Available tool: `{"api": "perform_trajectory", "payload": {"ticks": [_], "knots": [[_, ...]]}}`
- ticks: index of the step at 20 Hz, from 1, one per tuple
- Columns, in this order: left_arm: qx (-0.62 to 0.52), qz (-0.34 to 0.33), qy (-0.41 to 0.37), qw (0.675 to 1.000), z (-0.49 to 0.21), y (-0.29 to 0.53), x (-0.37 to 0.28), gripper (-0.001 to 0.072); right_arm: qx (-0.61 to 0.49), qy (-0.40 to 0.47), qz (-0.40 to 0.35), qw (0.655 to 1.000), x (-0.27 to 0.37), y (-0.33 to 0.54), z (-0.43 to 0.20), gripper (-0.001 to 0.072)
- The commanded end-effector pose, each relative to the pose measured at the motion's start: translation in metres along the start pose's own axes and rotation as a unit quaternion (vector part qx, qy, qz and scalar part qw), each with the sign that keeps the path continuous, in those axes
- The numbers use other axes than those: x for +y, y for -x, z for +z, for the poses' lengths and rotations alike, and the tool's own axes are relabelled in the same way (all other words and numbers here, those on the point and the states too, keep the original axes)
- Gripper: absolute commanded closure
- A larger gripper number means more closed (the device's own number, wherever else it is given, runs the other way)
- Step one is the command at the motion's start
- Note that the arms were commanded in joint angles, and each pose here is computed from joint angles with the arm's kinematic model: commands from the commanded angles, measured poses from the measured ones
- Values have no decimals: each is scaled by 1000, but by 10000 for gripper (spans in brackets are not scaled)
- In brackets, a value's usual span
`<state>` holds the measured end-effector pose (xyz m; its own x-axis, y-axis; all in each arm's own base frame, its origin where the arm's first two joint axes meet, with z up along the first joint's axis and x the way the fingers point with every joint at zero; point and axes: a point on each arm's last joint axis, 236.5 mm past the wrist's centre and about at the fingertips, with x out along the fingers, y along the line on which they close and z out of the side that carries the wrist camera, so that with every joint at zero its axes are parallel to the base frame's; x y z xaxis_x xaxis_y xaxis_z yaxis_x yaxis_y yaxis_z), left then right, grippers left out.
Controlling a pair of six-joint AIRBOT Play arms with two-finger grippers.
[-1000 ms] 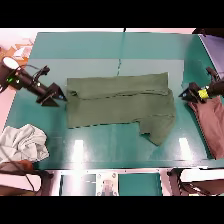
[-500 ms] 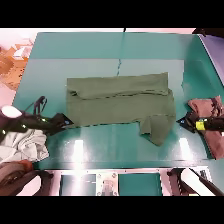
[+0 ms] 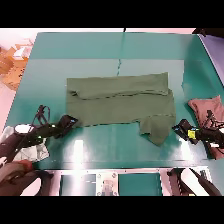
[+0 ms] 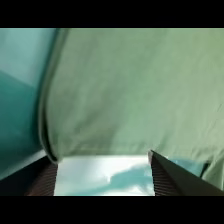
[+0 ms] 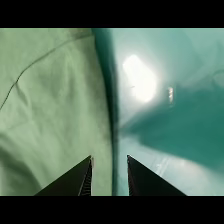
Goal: Fold the shirts.
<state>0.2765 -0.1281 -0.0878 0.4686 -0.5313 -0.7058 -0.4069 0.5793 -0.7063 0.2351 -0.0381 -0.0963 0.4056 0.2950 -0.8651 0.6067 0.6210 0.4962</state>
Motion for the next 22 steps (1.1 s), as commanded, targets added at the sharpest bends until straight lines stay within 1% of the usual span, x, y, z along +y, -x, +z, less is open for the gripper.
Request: {"api": "perform_trajectory", "payload": {"ticks": [1,3,4,5,6,7,8,9,10,13,16,18,19,20,21,22], "knots": [[-51,12,13,999,5,-11,-5,62,-28,-8,-1,1000,-2,-2,10,440],[-78,11,26,997,15,-12,-7,64,-35,-9,-3,999,-3,-2,13,441],[-88,10,31,996,20,-11,-7,264,-34,-9,-2,999,-3,-2,13,441],[-94,8,36,995,22,-10,-7,508,-32,-9,-2,999,-3,-2,12,442],[-96,9,35,995,23,-10,-7,545,-27,-10,-2,1000,-4,-4,9,440],[-99,9,34,994,24,-10,-7,632,-21,-13,-2,1000,-5,-6,4,438],[-104,10,34,994,27,-9,-6,687,-9,-14,-2,1000,-6,-8,-4,386],[-108,10,34,993,29,-9,-6,688,3,-14,-2,1000,-7,-12,-12,313],[-112,11,34,993,31,-9,-6,688,12,-12,-3,1000,-7,-15,-20,300],[-111,11,34,993,30,-9,-6,688,35,-10,-5,999,-6,-23,-37,300],[-112,11,34,993,30,-9,-6,688,36,-4,1,999,1,-30,-41,306],[-112,11,34,993,30,-9,-6,688,45,-27,19,998,10,-36,-44,324],[-111,11,34,993,30,-9,-6,688,54,-33,27,998,12,-40,-46,343],[-108,10,34,994,28,-9,-6,688,66,-36,33,997,14,-43,-50,399],[-101,10,33,994,26,-10,-7,689,77,-31,40,996,16,-45,-54,493],[-103,9,31,994,26,-9,-8,689,82,-18,43,996,17,-45,-55,631]]}}
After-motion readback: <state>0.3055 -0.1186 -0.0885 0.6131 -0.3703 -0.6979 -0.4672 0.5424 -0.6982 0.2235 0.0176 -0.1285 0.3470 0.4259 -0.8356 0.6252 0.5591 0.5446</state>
